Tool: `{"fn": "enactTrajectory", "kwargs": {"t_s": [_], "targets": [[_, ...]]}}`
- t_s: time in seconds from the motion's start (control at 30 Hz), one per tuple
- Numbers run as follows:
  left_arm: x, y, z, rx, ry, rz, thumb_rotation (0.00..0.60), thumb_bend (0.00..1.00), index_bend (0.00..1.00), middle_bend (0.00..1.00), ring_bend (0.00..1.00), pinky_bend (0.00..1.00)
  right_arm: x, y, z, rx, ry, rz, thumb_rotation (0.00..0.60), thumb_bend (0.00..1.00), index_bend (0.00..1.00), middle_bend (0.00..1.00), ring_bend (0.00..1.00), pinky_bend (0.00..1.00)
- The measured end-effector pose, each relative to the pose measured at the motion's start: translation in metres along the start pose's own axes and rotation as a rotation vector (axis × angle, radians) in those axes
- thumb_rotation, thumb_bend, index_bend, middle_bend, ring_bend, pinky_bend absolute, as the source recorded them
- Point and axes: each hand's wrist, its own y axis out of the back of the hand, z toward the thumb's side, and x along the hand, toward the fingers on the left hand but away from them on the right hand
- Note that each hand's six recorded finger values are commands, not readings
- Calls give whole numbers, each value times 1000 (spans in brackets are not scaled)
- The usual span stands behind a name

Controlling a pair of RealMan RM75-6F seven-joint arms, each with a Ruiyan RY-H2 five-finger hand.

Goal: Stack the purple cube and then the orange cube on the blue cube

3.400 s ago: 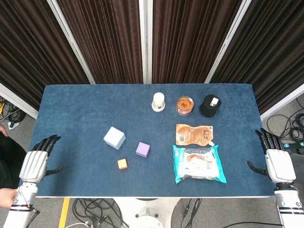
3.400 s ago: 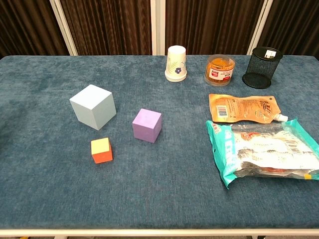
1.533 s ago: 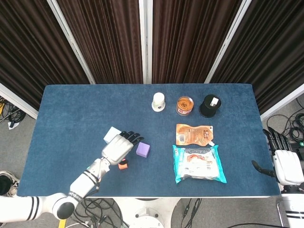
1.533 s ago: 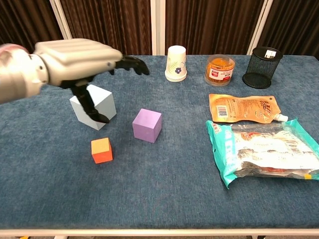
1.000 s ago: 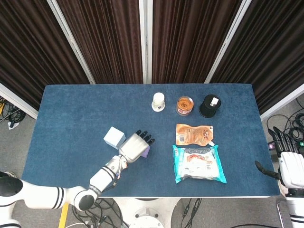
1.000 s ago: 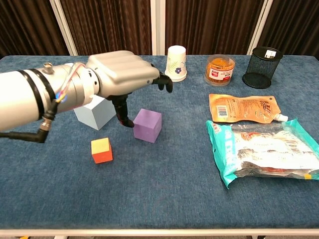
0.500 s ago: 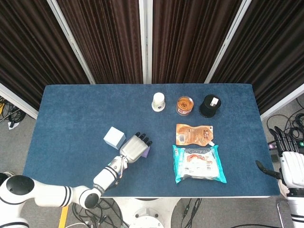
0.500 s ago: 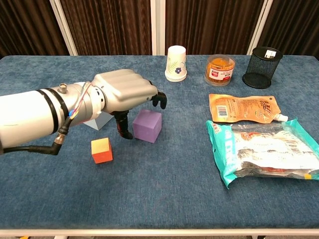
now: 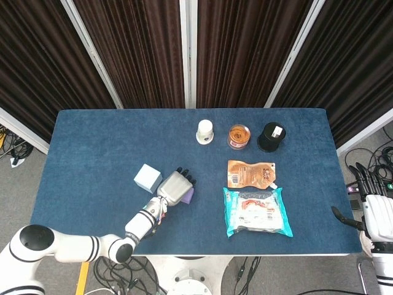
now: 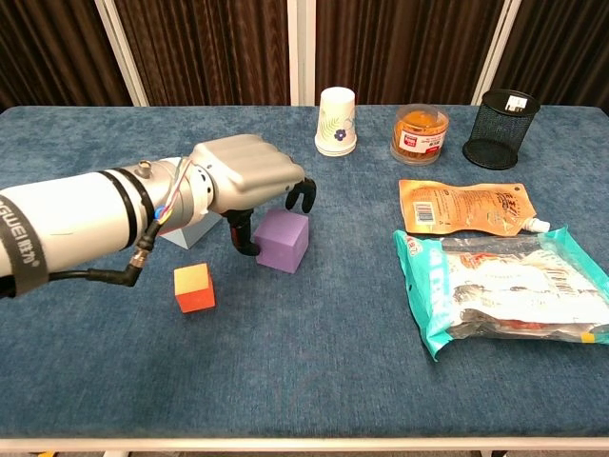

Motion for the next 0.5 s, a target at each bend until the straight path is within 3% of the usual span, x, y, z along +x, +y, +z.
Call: {"fn": "enactTrajectory", "kwargs": {"t_s": [0.5], "targets": [[-1,2,8,17,-27,33,600,258,488,564,264,247,2,-1,-1,1,-1,0,600,141,0,0,0,0]]}}
